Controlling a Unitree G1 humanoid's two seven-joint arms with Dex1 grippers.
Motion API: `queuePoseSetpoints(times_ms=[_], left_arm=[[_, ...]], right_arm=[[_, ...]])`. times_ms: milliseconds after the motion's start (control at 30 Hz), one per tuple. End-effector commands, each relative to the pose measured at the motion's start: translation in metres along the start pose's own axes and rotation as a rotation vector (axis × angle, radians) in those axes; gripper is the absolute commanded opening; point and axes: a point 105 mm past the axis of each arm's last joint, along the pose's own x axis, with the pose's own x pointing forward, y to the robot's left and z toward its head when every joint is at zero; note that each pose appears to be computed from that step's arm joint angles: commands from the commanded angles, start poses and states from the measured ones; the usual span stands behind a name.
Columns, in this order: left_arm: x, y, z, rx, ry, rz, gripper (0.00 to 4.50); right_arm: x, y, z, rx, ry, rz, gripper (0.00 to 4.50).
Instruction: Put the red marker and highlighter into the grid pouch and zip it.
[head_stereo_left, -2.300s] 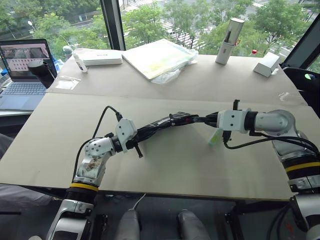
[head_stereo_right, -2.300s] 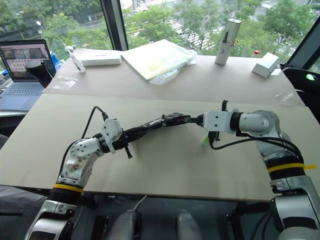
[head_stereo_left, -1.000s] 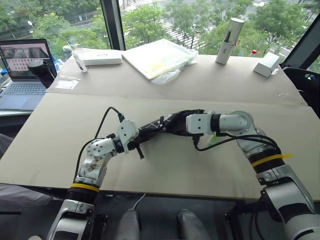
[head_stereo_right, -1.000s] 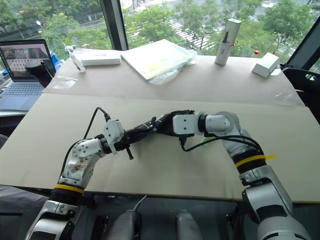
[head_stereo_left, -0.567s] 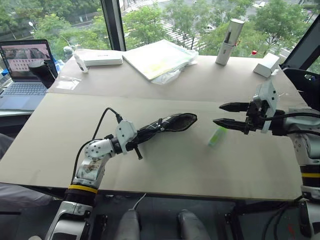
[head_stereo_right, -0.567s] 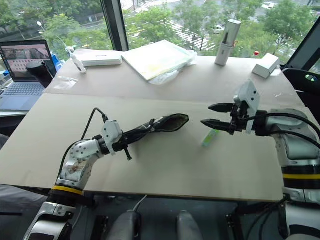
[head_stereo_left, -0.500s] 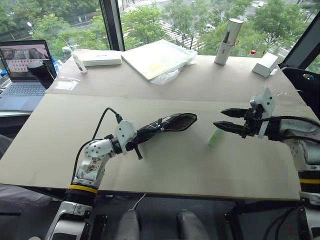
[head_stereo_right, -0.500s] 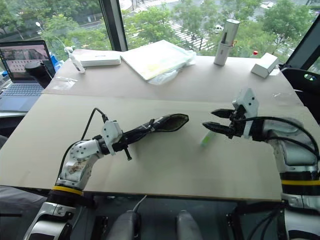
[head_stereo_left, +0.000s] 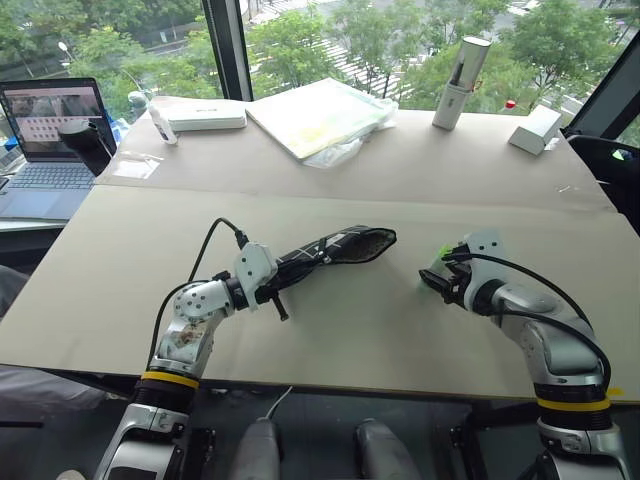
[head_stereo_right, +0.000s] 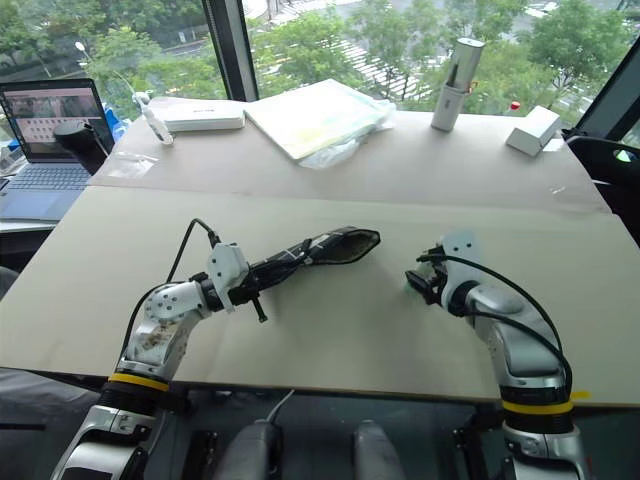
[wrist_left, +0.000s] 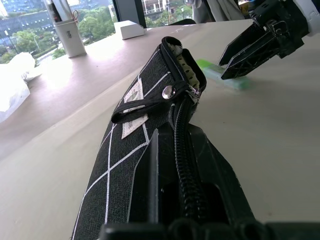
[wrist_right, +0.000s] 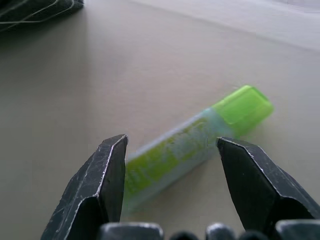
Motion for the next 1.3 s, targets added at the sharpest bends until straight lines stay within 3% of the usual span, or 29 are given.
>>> queuePoseSetpoints(times_ms=[33,367,633,1000,1300], left_arm=[[0.004,0.003,0.01,0.037,-0.036,0.008,0.0],[-0.002,0.002,0.008,0.037,-0.03,0.029,0.0],[-0.003,0.0,0.007,0.032,-0.026,0.031,0.0],[-0.002,-0.001,0.005,0.022,-0.028,0.033,0.0],[-0.003,0.0,0.005,0.019,-0.029,0.045,0.0]], right_arm=[[0.003,0.001,0.01,-0.021,-0.034,-0.015,3.18],[0.014,0.006,-0.013,0.066,0.016,-0.016,3.18],[0.001,-0.026,-0.007,0.057,0.0,-0.107,3.18],[0.006,0.003,-0.022,0.125,0.047,-0.047,3.18],[0.013,0.005,-0.04,0.124,0.094,-0.052,3.18]])
